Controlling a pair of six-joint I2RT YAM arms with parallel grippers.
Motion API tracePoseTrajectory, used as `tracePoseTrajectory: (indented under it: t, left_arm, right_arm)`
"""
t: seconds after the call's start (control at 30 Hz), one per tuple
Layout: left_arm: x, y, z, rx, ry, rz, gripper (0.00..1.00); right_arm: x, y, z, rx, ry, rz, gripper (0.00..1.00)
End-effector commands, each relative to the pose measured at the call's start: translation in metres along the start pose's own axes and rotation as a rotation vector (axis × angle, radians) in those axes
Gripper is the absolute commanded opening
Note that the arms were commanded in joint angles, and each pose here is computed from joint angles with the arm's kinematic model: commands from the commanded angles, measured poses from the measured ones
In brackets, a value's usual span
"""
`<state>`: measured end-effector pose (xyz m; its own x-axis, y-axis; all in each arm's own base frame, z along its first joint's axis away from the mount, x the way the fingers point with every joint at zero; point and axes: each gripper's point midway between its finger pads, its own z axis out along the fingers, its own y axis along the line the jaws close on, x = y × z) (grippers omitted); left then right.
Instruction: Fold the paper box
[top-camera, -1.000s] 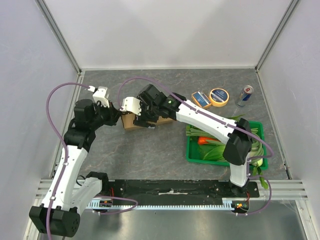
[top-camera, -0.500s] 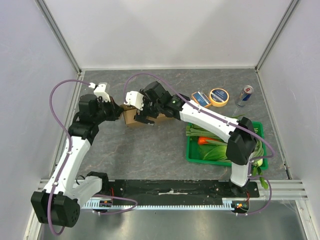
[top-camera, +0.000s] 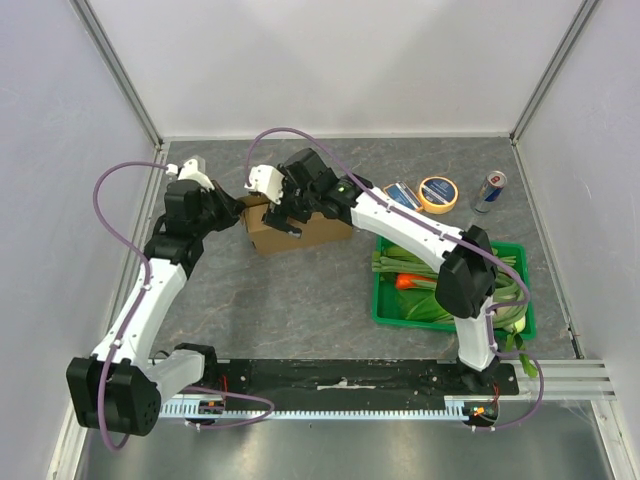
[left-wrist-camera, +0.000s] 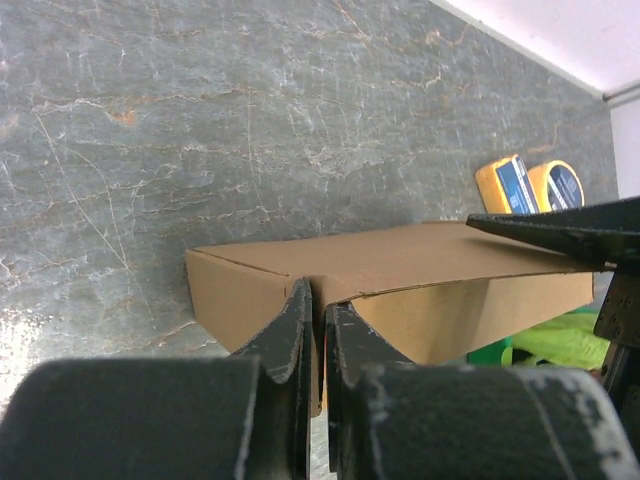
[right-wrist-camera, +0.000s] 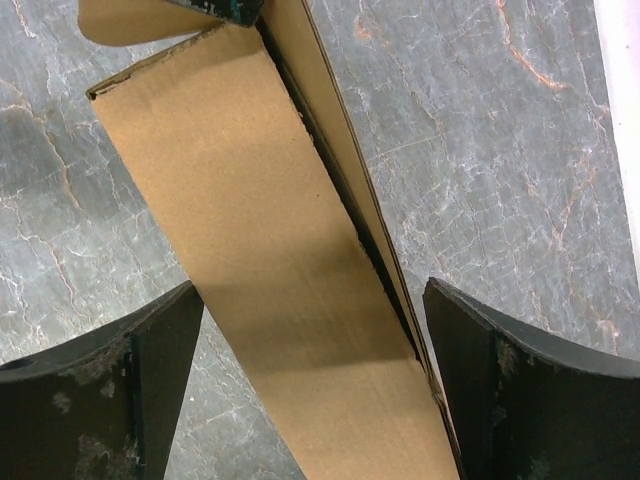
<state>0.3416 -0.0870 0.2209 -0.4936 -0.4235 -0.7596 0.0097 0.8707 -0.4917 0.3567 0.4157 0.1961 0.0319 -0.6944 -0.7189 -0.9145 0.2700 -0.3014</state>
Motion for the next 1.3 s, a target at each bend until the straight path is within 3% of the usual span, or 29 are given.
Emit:
tracePoseTrajectory:
  t: [0.0,0.3,0.93,1.17,1.27]
  left_arm:
    - [0.011,0.008,0.005,-0.099,0.051,-0.190,0.02]
    - [0.021,0.003,0.018,-0.144,0.081,-0.174,0.02]
    - [0.062,0.036,0.024,-0.243,0.129,-0.124,0.02]
    - [0.077,0.029,0.028,-0.162,0.180,-0.074,0.02]
    - [0.067,0.017,0.026,-0.122,0.178,-0.064,0.02]
  right_arm:
    - [0.033,-0.007,0.015,0.005,0.102,0.107,0.97]
    - [0.035,-0.009,0.019,-0.001,0.112,0.109,0.97]
    - [0.032,-0.016,0.016,0.010,0.073,0.170,0.98]
    - [0.020,-0.017,0.003,-0.007,0.018,0.095,0.98]
    - [0.037,-0.006,0.008,-0.054,0.044,0.030,0.98]
